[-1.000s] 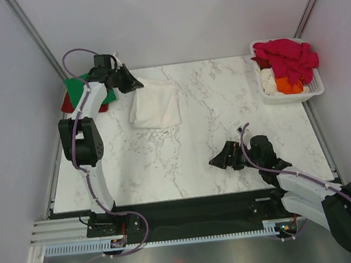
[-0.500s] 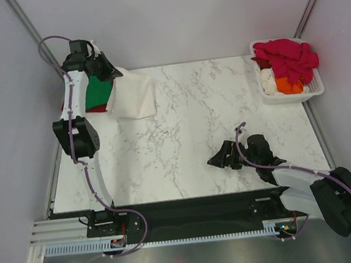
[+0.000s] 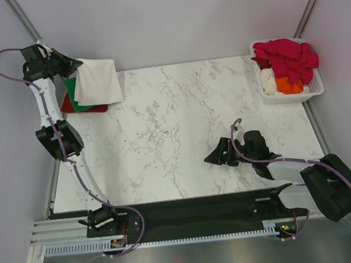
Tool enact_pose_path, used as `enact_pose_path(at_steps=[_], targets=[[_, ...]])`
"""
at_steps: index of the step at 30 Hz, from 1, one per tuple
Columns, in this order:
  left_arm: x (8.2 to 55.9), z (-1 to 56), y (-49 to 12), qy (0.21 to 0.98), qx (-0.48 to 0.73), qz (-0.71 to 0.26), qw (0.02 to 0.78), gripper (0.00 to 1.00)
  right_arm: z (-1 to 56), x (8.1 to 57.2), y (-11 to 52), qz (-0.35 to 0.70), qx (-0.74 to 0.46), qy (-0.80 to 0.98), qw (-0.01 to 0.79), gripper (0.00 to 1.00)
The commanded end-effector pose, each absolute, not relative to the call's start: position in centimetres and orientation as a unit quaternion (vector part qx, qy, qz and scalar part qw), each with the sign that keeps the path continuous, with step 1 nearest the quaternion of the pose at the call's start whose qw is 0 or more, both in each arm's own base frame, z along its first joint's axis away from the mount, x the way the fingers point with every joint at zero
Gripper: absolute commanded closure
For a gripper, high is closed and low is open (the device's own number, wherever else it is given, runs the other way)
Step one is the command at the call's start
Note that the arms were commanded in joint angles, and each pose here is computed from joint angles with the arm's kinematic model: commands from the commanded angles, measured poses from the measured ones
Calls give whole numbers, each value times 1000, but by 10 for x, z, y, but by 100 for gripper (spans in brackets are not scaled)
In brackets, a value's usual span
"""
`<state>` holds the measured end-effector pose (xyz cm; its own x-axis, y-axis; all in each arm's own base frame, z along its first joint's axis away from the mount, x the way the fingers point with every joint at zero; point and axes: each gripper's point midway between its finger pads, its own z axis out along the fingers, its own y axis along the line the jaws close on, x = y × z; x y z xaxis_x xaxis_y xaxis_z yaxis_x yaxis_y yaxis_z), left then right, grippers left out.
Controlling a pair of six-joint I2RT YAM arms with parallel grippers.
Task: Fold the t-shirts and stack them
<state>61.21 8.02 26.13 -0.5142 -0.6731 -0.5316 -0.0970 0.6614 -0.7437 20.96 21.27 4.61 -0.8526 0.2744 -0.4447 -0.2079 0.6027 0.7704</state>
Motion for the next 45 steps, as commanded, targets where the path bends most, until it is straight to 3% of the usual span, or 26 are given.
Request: enact_pose_path(at_steps=[1, 6, 17, 31, 33, 37, 45], targets=[[632, 291, 84, 763, -232, -367, 478, 98, 36, 206, 211, 434, 19, 863, 257, 2], [639, 266, 94, 769, -239, -359, 472, 98, 35, 207, 211, 433, 21, 865, 254, 2], [646, 290, 160, 743, -259, -260, 560, 97, 34, 209, 212, 432, 22, 866, 252, 2], [649, 218, 237, 753, -328, -134, 554, 91, 34, 211, 212, 431, 23, 866, 252, 2], [649, 196, 246, 764, -329, -110, 544, 88, 33, 210, 212, 431, 24, 867, 250, 2], [647, 143, 258, 783, -340, -91, 512, 68, 33, 211, 212, 431, 25, 867, 249, 2], [638, 66, 274, 803, -369, -71, 463, 53, 33, 211, 212, 429, 27, 868, 248, 2]])
